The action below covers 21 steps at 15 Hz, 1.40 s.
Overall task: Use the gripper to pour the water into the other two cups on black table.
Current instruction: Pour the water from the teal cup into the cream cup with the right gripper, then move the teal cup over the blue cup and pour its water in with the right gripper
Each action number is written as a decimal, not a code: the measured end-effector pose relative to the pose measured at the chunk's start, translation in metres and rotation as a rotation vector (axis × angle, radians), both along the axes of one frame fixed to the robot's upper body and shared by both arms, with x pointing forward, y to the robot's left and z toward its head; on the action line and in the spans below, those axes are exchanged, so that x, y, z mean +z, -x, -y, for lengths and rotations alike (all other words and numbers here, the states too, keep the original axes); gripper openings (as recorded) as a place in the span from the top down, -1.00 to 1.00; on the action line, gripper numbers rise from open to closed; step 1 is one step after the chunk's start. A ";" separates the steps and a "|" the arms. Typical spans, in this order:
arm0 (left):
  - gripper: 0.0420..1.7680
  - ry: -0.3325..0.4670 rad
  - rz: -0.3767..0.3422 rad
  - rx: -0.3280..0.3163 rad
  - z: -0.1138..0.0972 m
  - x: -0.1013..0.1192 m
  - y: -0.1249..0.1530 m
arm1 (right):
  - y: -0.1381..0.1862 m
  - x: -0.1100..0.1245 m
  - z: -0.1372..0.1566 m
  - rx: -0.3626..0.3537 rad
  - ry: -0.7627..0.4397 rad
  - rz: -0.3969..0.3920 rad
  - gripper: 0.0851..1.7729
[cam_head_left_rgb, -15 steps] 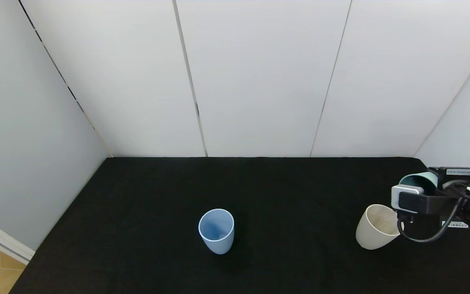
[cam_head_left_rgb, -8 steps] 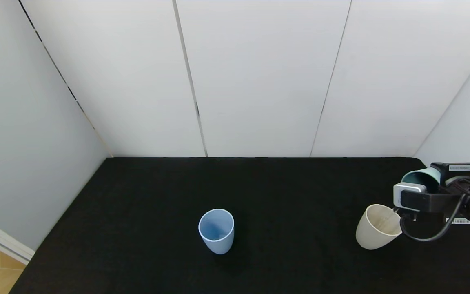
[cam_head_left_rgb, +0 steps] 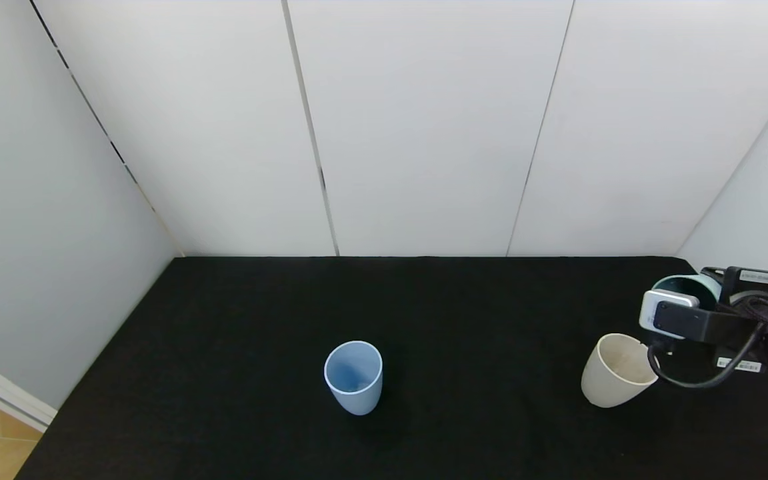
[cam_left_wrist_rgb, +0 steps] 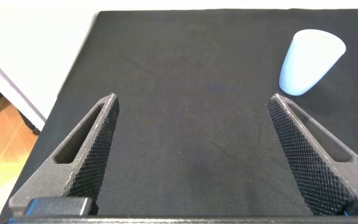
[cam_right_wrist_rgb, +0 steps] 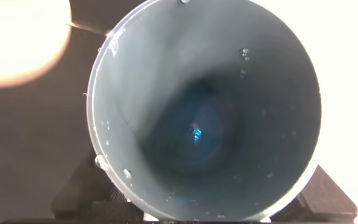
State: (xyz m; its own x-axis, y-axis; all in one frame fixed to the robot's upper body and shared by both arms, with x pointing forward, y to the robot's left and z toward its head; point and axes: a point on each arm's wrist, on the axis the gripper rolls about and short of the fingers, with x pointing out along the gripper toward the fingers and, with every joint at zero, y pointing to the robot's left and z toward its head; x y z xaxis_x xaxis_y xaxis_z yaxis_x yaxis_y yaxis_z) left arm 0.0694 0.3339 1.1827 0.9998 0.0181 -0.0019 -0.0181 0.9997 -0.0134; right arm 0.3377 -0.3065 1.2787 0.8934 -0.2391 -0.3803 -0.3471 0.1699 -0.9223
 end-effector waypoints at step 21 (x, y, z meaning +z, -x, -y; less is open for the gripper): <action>-0.94 0.000 0.000 0.000 0.000 0.000 0.000 | -0.007 0.057 -0.232 0.272 -0.748 -0.028 -0.30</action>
State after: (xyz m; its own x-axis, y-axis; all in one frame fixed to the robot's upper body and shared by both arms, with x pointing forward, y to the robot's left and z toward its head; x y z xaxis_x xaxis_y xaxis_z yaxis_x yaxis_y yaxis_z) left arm 0.0694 0.3339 1.1827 0.9998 0.0177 -0.0019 -0.0177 0.9997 -0.0138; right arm 0.3451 -0.0744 1.3361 0.8717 0.3133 -0.3768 -0.4864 0.6469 -0.5873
